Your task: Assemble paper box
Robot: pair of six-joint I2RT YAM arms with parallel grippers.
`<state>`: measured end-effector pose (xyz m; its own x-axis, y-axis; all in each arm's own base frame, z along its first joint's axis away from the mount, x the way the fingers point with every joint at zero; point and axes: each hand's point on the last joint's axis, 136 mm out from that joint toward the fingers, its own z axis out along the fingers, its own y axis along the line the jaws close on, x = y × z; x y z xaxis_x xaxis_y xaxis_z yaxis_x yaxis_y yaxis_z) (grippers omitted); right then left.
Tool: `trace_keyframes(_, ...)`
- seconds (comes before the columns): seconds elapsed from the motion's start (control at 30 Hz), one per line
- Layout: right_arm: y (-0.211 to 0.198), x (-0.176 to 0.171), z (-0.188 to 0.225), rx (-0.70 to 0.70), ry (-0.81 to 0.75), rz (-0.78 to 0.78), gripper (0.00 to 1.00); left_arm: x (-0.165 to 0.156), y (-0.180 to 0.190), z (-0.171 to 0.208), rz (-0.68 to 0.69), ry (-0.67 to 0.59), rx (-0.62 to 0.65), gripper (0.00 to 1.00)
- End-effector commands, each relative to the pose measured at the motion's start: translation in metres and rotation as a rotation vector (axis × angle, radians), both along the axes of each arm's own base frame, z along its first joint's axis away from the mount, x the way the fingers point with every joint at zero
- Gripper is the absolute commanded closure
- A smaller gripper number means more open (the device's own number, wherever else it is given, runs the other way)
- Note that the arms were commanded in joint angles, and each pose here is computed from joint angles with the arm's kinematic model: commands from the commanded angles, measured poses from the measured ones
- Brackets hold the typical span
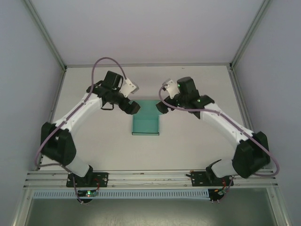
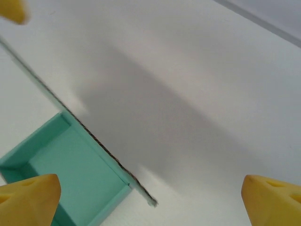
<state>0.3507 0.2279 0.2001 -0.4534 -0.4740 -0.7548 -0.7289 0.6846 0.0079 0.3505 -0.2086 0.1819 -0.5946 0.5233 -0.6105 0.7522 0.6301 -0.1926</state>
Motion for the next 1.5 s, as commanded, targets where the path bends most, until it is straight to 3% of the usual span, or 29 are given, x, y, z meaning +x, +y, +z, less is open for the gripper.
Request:
trace_keyframes(0.0,0.015,-0.023,-0.018,-0.059,0.1,0.311,0.02,-0.025,0.001,-0.011,-0.192,0.103,0.037,0.09)
trace_keyframes(0.2,0.007,-0.008,-0.048,-0.147,0.274,0.341,0.14,-0.021,0.014,-0.029,-0.209,0.103,0.144,0.32)
trace_keyframes(0.3,0.01,-0.014,-0.06,-0.168,0.318,0.393,0.2,-0.021,0.02,-0.038,-0.21,0.122,0.189,0.38)
trace_keyframes(0.4,0.008,-0.015,-0.065,-0.181,0.333,0.39,0.36,-0.016,0.02,-0.039,-0.193,0.11,0.196,0.49)
trace_keyframes(0.5,0.002,-0.011,-0.068,-0.206,0.332,0.354,0.56,-0.011,0.019,-0.037,-0.19,0.102,0.193,0.74)
trace_keyframes(0.57,0.001,-0.012,-0.067,-0.213,0.33,0.349,0.61,-0.011,0.019,-0.037,-0.19,0.108,0.201,0.89)
trace_keyframes(0.67,0.002,-0.012,-0.065,-0.205,0.327,0.351,0.75,-0.008,0.021,-0.037,-0.179,0.105,0.213,1.0)
trace_keyframes(0.83,0.004,-0.007,-0.062,-0.227,0.304,0.291,0.88,0.01,0.026,-0.026,-0.064,0.043,0.231,1.0)
trace_keyframes(1.0,-0.004,0.028,-0.027,-0.193,0.164,-0.008,0.98,0.04,0.039,-0.013,0.187,-0.024,0.261,1.0)
trace_keyframes(1.13,-0.014,0.048,0.003,-0.031,0.083,-0.318,1.0,0.056,0.047,-0.005,0.5,-0.005,0.201,1.0)
trace_keyframes(1.2,-0.023,0.056,0.011,0.068,0.047,-0.483,0.96,0.056,0.044,-0.006,0.638,0.036,0.118,1.0)
trace_keyframes(1.33,-0.04,0.065,0.027,0.314,-0.072,-0.788,1.0,0.051,0.027,-0.007,0.813,0.081,-0.062,1.0)
trace_keyframes(1.47,-0.028,0.066,0.034,0.553,-0.087,-0.876,1.0,0.051,0.036,-0.003,1.043,0.067,-0.109,1.0)
